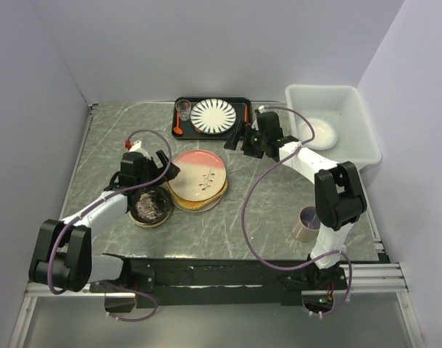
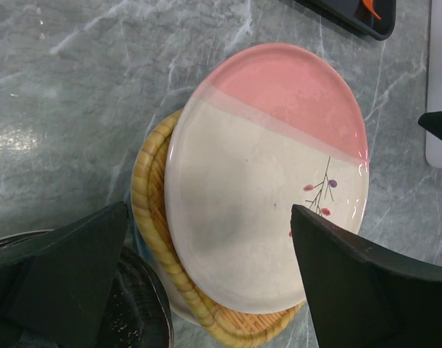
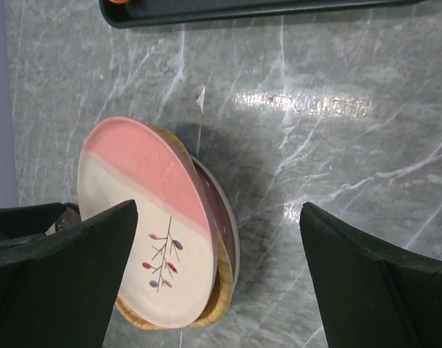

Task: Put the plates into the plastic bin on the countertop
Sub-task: Pick up the plate at the center of the board.

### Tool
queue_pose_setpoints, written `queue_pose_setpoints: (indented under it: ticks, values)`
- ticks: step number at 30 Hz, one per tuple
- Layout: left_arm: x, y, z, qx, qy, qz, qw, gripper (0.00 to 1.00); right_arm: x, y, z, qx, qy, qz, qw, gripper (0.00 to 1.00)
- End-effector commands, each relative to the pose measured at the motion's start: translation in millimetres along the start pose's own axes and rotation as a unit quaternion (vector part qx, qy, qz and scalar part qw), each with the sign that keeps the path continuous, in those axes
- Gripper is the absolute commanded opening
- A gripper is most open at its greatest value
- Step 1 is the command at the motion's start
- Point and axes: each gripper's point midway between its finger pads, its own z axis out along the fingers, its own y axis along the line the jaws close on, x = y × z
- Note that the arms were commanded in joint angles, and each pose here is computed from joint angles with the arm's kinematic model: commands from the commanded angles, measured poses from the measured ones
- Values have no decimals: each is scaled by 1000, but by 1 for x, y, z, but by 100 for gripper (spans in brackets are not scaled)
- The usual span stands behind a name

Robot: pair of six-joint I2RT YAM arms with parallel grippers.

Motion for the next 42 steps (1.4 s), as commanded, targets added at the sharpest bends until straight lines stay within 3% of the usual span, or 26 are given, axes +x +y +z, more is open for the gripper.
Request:
queue_pose_setpoints:
  ticks: [1, 24, 42]
  values:
    - [-20, -28, 5, 48, -24, 18, 998, 99, 0, 11, 3, -27, -6, -4, 1000, 100]
    - [6, -31, 33, 60, 13, 23, 998, 98, 17, 5, 2, -29, 17, -9, 999, 100]
    - [21, -29, 42, 72, 38, 23, 996, 97, 55, 15, 13, -120, 66, 0, 991, 100]
